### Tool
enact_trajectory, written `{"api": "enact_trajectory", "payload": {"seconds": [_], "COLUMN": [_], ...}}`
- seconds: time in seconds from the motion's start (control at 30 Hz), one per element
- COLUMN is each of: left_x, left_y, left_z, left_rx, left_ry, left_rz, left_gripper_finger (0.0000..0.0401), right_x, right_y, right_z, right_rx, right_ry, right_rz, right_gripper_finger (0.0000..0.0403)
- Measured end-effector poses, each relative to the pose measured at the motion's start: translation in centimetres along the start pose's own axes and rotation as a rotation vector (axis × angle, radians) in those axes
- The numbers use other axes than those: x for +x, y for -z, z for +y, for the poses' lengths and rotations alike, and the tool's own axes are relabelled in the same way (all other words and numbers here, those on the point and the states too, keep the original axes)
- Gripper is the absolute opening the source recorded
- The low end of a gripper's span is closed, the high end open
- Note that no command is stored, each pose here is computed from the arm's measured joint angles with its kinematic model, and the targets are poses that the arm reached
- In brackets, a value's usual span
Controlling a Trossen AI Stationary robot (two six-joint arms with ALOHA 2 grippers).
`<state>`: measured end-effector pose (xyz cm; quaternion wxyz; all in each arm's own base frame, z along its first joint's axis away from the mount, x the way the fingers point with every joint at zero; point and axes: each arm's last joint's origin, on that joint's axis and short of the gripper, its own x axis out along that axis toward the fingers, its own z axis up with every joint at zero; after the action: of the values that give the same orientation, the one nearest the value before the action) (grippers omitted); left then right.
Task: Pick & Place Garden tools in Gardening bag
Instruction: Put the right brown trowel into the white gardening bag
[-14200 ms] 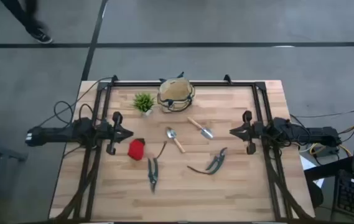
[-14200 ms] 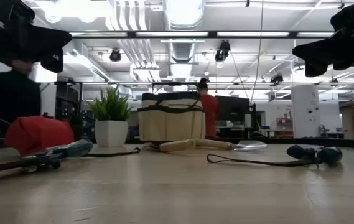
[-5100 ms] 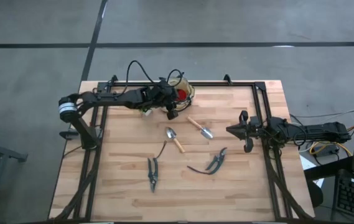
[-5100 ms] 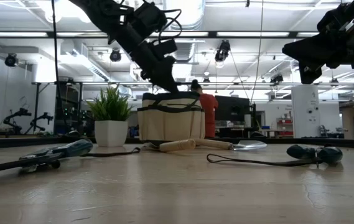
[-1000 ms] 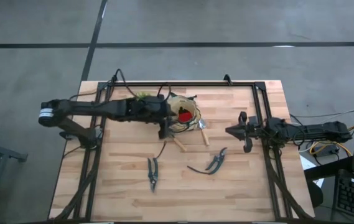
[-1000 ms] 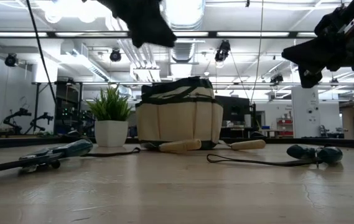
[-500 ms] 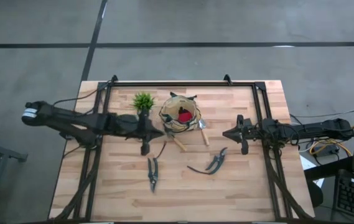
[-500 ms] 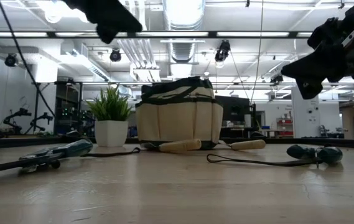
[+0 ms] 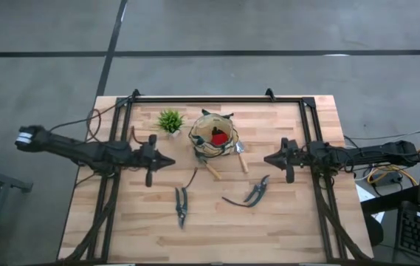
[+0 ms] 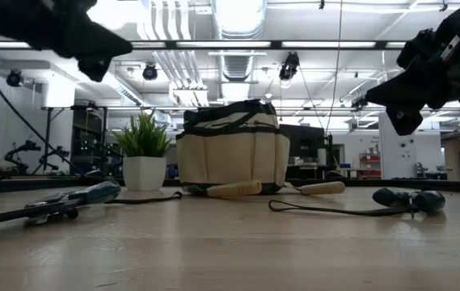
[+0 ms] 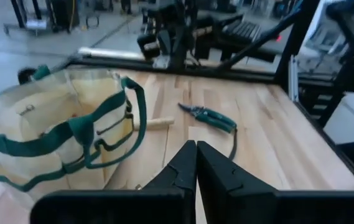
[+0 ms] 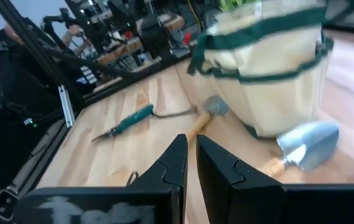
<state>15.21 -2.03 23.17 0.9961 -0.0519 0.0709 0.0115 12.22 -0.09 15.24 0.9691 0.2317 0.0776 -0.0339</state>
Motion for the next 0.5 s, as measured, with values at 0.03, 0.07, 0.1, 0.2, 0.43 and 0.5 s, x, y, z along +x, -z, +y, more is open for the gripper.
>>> {"api": "enact_trajectory", "payload": {"seconds": [0.03,0.07,0.1,0.2,0.43,0.5], "left_x": [-0.3,-0.6,-0.9,-1.6,-2.7,-2.8], "left_y": [0.4,0.8,1.1,2.0,4.1,4.6], "left_z": [0.1,0.2,0.3,0.6,1.0,1.1], "left_rx": [0.015,0.027,0.030,0.024,0.004,0.000], "left_ry": [0.001,0.001,0.002,0.005,0.010,0.014], "left_rz": [-0.011,-0.016,-0.022,-0.044,-0.071,-0.077], "left_gripper_finger": [0.0014,0.0014,0.0014,0.0014,0.0012,0.0010], "right_x": [0.0,0.0,0.0,0.0,0.0,0.0], "right_y": [0.2,0.3,0.5,0.7,0.7,0.7], "right_z": [-0.1,-0.2,-0.3,-0.4,-0.2,-0.2], "right_rx": [0.014,0.035,0.049,0.060,0.060,0.060], "right_ry": [0.009,0.019,0.028,0.042,0.008,0.009], "right_rz": [0.017,0.035,0.050,0.073,0.078,0.078], "right_gripper_finger": [0.0029,0.0029,0.0029,0.0029,0.0029,0.0029]}}
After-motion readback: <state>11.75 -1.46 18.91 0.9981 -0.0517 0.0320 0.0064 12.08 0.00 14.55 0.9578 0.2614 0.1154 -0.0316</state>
